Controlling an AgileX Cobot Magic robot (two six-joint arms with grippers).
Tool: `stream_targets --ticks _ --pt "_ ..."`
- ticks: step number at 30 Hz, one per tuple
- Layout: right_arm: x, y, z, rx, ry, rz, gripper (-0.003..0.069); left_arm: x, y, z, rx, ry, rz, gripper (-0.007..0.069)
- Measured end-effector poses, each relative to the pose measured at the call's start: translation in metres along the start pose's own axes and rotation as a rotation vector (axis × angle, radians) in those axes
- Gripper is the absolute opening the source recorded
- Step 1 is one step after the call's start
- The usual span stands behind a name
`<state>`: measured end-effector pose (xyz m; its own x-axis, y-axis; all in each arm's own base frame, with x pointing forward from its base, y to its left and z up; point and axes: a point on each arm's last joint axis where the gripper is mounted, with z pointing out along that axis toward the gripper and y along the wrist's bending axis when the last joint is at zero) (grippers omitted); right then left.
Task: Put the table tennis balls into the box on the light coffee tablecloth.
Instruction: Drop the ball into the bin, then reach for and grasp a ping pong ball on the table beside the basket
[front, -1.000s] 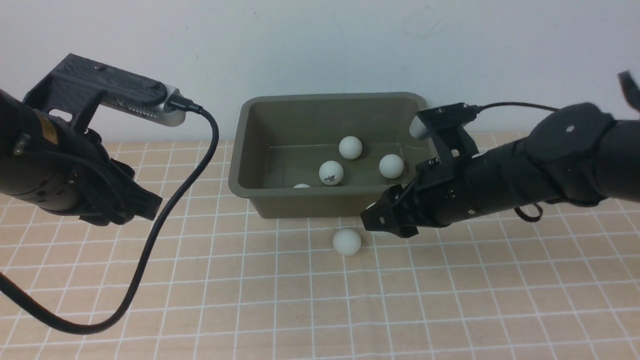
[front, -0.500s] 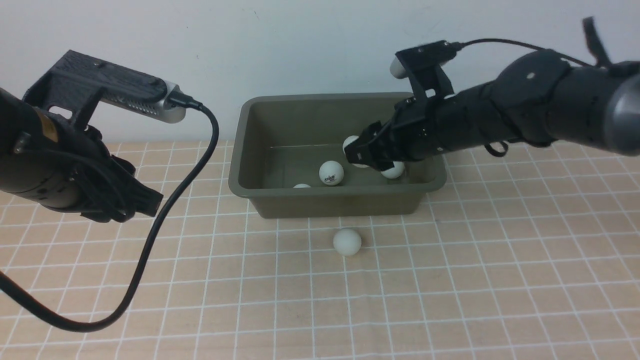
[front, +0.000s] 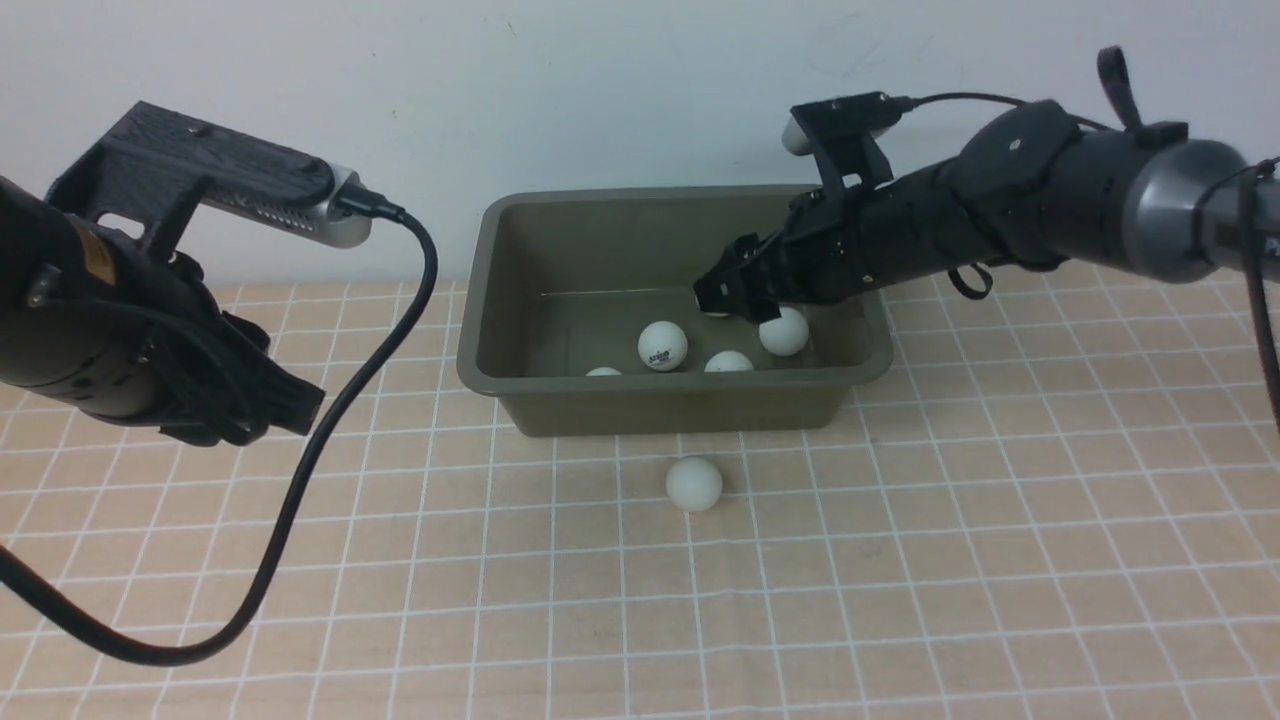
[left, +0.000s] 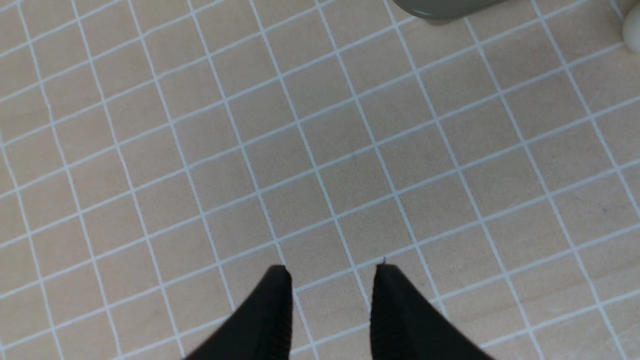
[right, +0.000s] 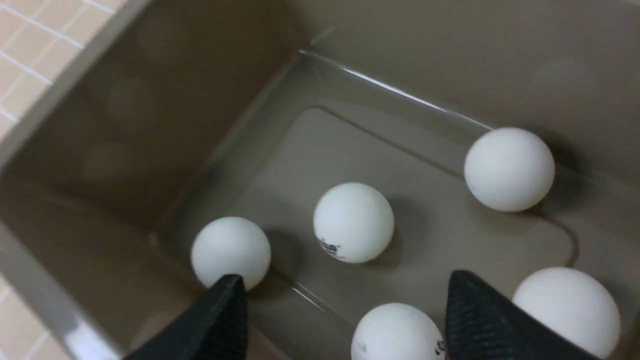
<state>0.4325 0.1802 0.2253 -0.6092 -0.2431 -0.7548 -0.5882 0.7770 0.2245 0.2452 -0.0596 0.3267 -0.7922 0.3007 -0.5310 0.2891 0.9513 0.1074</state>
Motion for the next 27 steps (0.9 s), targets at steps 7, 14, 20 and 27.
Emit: stream_targets --ticks 7,14,20,27 --pt "-0.040 0.027 -0.074 0.033 -0.081 -0.119 0.0448 0.001 0.000 0.000 0.000 0.008 0.000 0.0172" --pt "-0.050 0.057 -0.156 0.100 -0.013 -0.058 0.0400 0.001 0.000 0.000 0.000 0.015 0.000 0.0172" --pt "-0.041 0.091 -0.174 0.066 0.098 -0.050 0.0399 0.001 0.000 0.000 0.000 0.015 0.000 0.0172" --pt "-0.007 0.125 -0.147 0.063 0.247 -0.071 0.0399 0.001 0.000 0.000 0.000 0.015 0.003 0.0172"
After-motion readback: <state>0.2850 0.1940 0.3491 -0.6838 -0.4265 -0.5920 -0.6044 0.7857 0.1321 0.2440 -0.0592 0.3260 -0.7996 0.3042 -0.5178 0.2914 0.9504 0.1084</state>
